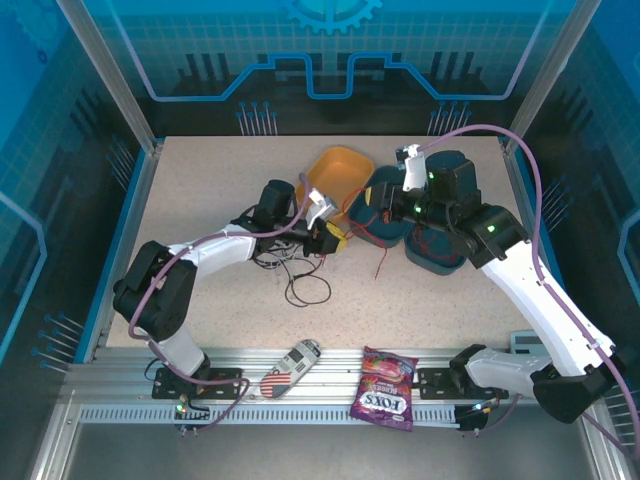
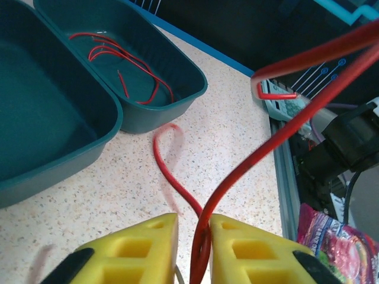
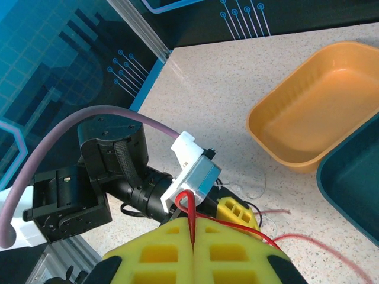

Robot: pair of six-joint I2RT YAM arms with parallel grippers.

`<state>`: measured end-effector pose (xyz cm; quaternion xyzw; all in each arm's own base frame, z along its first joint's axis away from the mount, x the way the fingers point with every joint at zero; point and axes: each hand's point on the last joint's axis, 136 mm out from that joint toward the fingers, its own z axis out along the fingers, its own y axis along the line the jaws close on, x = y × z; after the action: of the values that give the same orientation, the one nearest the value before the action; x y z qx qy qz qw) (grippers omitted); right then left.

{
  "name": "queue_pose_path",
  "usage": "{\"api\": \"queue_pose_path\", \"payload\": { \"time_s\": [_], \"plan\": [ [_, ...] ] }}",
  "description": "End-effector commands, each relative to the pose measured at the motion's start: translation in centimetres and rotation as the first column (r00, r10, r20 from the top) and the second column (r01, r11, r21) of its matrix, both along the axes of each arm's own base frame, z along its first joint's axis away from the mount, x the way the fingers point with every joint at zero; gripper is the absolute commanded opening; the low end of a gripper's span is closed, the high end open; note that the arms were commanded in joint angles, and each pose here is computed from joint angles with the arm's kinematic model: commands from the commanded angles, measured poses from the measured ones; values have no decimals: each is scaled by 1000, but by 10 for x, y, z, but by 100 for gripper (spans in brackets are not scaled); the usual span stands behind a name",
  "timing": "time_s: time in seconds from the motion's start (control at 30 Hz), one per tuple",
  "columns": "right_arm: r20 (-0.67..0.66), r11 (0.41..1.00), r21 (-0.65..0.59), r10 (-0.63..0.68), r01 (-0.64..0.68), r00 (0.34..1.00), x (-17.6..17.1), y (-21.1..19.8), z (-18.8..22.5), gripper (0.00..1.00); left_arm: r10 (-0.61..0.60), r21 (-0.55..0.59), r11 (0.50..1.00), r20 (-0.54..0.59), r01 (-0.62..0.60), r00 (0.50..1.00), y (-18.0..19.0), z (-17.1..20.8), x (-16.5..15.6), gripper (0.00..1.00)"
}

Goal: Untangle the cables

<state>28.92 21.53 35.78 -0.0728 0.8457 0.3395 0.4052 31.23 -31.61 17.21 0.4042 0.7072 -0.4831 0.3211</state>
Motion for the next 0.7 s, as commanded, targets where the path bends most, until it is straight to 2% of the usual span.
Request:
{"api": "queue_pose_path", "payload": {
  "time_s": [0.0, 0.2, 0.5, 0.67],
  "plan": [
    [12, 999, -10, -45, 45, 999, 4, -12, 1, 0, -24, -31, 999, 15, 24, 1000, 2, 9, -14, 15],
    [-42, 987, -48, -153, 151, 987, 14, -35, -22, 0, 24, -59, 998, 37, -21, 999, 9, 13, -20, 12],
    [-102, 949, -146, -295, 279, 950, 21, -71, -55, 0, 77, -34, 997, 11, -76, 997, 23, -2, -25, 12],
    [-135, 941, -158, -321, 299, 937, 23, -80, -71, 0, 136, 10, 991, -4, -136, 991, 36, -16, -20, 12]
  ]
}}
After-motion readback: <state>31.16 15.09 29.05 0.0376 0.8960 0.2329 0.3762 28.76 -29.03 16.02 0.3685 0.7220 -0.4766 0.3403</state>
